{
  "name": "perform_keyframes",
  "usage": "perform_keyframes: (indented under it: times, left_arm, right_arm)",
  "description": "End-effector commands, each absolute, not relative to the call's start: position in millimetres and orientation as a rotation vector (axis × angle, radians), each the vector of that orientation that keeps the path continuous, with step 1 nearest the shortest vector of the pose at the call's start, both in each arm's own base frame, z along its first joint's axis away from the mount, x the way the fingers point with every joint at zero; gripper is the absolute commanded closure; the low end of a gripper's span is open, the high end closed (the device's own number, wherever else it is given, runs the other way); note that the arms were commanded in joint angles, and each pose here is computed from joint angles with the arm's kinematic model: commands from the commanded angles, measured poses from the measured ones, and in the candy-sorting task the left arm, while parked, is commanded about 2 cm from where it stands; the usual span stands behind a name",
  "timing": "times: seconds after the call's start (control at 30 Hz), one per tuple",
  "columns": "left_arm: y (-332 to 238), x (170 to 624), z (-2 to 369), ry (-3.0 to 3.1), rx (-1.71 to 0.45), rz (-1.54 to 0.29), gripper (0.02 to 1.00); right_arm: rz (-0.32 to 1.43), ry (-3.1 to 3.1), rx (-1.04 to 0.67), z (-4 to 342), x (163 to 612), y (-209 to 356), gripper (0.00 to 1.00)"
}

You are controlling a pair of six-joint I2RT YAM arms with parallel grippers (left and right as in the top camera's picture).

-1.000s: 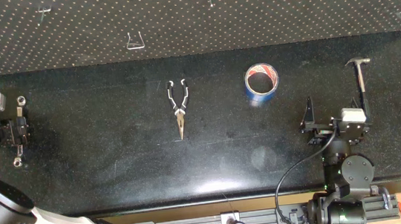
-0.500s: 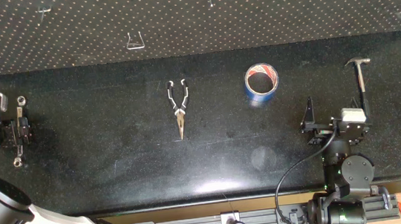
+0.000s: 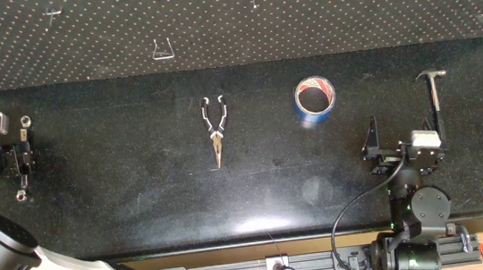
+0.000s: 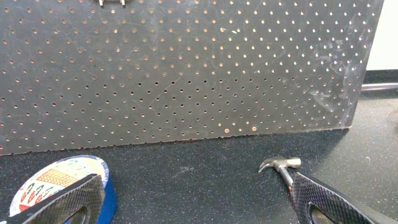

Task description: Place Tools Onto Pegboard

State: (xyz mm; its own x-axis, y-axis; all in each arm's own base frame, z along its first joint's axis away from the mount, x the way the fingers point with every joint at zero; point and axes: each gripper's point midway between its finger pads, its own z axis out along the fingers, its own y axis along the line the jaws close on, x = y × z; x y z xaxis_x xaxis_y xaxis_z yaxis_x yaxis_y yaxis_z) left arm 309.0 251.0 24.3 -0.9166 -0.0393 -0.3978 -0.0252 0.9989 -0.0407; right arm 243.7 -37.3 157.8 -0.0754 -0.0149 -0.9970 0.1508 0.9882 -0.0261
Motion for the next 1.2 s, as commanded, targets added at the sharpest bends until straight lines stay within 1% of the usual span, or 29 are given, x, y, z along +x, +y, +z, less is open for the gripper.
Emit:
perform_keyframes:
  times: [0.03,0.2,0.73,0.93,1.03,1.2]
  left_arm:
    - [254.6,310.4,22.2,2.737,-0.051,-0.039,0.202]
    - [254.4,308.1,17.8,2.753,-0.056,-0.043,0.235]
    - [256.8,305.0,12.8,2.776,-0.061,-0.029,0.244]
    - [256.2,304.8,9.5,2.781,-0.057,-0.036,0.318]
    - [255.4,305.8,9.4,2.781,-0.051,-0.034,0.4]
    - [249.5,310.3,8.5,2.797,-0.018,-0.019,0.478]
  right_arm:
    - [-0.142,1.641,0.093,157.1,243.3,-37.0,0.029]
    - [-0.142,1.641,0.093,157.1,243.3,-37.0,0.029]
    - [-0.142,1.641,0.093,157.1,243.3,-37.0,0.027]
    - [-0.142,1.641,0.092,157.1,243.3,-36.9,0.029]
    - [-0.142,1.641,0.092,157.1,243.3,-36.9,0.029]
    - [-0.142,1.641,0.093,157.1,243.3,-37.0,0.029]
